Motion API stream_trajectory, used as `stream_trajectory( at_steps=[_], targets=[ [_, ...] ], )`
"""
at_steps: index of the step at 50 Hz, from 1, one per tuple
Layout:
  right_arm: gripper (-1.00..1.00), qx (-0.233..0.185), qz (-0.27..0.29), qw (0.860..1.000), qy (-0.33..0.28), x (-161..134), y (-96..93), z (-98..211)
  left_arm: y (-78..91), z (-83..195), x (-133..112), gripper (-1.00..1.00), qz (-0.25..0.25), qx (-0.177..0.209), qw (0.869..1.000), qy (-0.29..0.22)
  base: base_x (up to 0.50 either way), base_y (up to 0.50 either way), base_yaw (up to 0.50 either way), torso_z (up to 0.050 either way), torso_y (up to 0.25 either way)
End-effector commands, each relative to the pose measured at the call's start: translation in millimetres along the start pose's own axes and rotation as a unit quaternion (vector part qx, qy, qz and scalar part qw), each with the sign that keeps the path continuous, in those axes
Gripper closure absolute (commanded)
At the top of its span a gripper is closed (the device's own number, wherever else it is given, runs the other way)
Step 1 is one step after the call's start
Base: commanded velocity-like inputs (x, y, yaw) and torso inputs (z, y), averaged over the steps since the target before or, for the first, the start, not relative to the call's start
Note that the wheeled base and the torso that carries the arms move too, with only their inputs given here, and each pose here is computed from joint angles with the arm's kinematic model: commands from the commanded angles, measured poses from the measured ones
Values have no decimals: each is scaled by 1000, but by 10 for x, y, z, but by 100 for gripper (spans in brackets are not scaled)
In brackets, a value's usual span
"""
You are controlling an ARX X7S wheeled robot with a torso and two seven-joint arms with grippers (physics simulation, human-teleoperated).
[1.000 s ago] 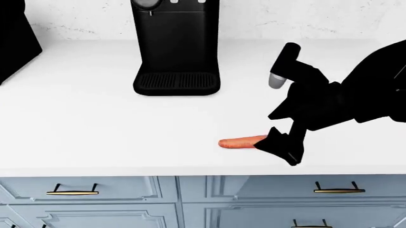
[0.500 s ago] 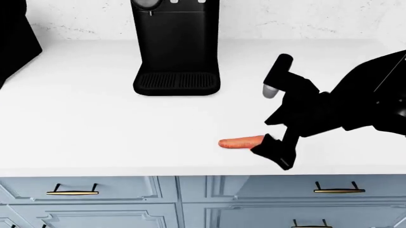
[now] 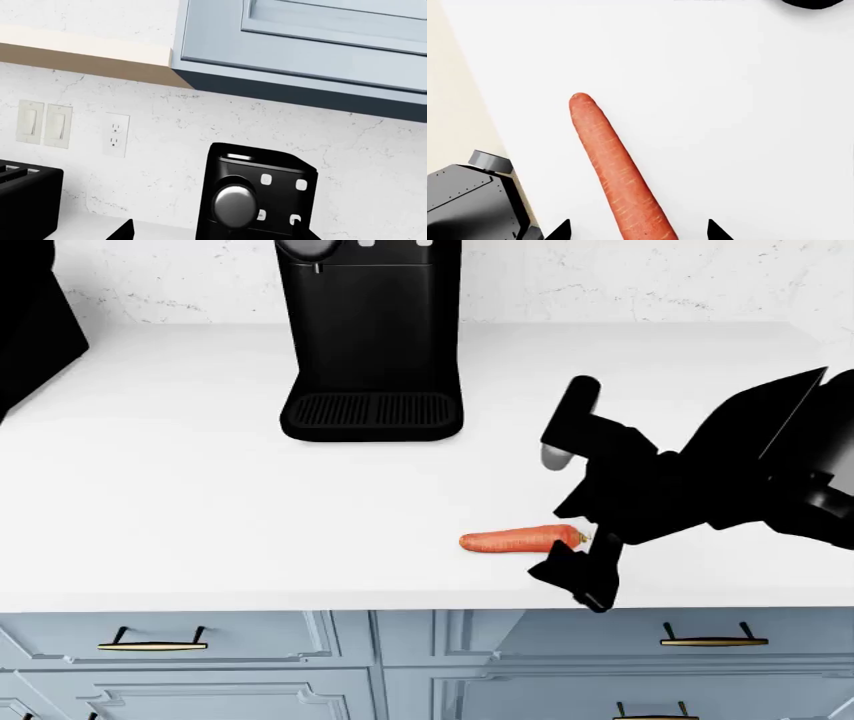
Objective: Place the two vegetables and bowl onto the tray for setting up a vegetable dip station.
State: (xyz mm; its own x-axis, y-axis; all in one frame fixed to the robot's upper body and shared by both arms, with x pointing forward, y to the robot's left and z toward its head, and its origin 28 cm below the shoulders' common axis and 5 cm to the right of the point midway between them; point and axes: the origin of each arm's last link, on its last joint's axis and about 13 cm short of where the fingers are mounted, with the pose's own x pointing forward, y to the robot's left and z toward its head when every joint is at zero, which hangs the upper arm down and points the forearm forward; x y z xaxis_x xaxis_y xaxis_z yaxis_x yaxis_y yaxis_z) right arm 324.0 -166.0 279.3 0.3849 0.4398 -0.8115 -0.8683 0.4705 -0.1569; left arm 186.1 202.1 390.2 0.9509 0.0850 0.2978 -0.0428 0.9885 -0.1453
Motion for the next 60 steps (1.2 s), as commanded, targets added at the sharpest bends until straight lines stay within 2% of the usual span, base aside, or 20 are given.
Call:
stream_trajectory(
  at_steps=[1,9,10,22,28,30,31,33,35,38,41,42,48,52,56,58,60],
  targets=[
    [-100,-10,1,999,39,134,37,-105,2,9,-2,-100,0,-1,1000,-1,0,0,0,0,0],
    [-100,-6,4,999,46,128,53,-136,3,12,-5,-100,0,-2,1000,-1,0,0,0,0,0],
    [100,-12,1,999,49,122,65,-143,0,16,-8,-100,-1,-2,1000,-1,0,0,0,0,0],
    [100,-11,-34,999,31,104,15,-94,-2,10,-9,-100,-1,-1,1000,-2,1,0,0,0,0],
    [100,5,-105,994,-36,37,-40,1,-4,13,-10,-100,-2,-1,1000,-2,0,0,0,0,0],
    [100,2,-121,990,-75,-19,-20,60,-5,10,-9,-100,-2,0,1000,-2,0,0,0,0,0],
    [100,2,-121,990,-75,-19,-19,59,-5,10,-9,-100,-2,0,1000,-2,0,0,0,0,0],
    [100,-5,-149,981,-128,-114,9,136,-7,14,-10,-100,-3,0,1000,-2,0,0,0,0,0],
    [100,6,-151,972,-181,-191,41,185,-7,11,-10,-100,-2,0,1000,-2,0,0,0,0,0],
    [100,-8,-199,956,-214,-319,85,237,-8,10,-13,-100,-3,0,1000,-2,0,0,0,0,0],
    [100,-22,-217,949,-226,-375,157,248,-6,7,-9,-100,-2,0,1000,-2,0,0,0,0,0],
    [100,-14,-215,946,-241,-396,174,256,-5,6,-8,-100,-2,0,1000,-2,0,0,0,0,0],
    [100,-14,-238,945,-223,-373,284,168,-1,9,-9,-100,0,0,1000,-2,0,0,0,0,0],
    [100,-3,-276,933,-232,-451,347,188,-3,24,-17,-100,0,-1,1000,-3,-49,0,0,0,0],
    [100,-6,-287,918,-274,-511,406,244,-2,19,-14,-100,0,-2,1000,-3,-500,9,0,0,0],
    [100,-2,-307,913,-268,-536,370,271,-4,24,-18,-100,-1,-1,1000,-3,-500,4,0,0,0],
    [100,-17,-326,910,-257,-535,374,274,2,34,-17,-100,-1,-2,1000,-5,-500,4,0,0,0]
  ],
)
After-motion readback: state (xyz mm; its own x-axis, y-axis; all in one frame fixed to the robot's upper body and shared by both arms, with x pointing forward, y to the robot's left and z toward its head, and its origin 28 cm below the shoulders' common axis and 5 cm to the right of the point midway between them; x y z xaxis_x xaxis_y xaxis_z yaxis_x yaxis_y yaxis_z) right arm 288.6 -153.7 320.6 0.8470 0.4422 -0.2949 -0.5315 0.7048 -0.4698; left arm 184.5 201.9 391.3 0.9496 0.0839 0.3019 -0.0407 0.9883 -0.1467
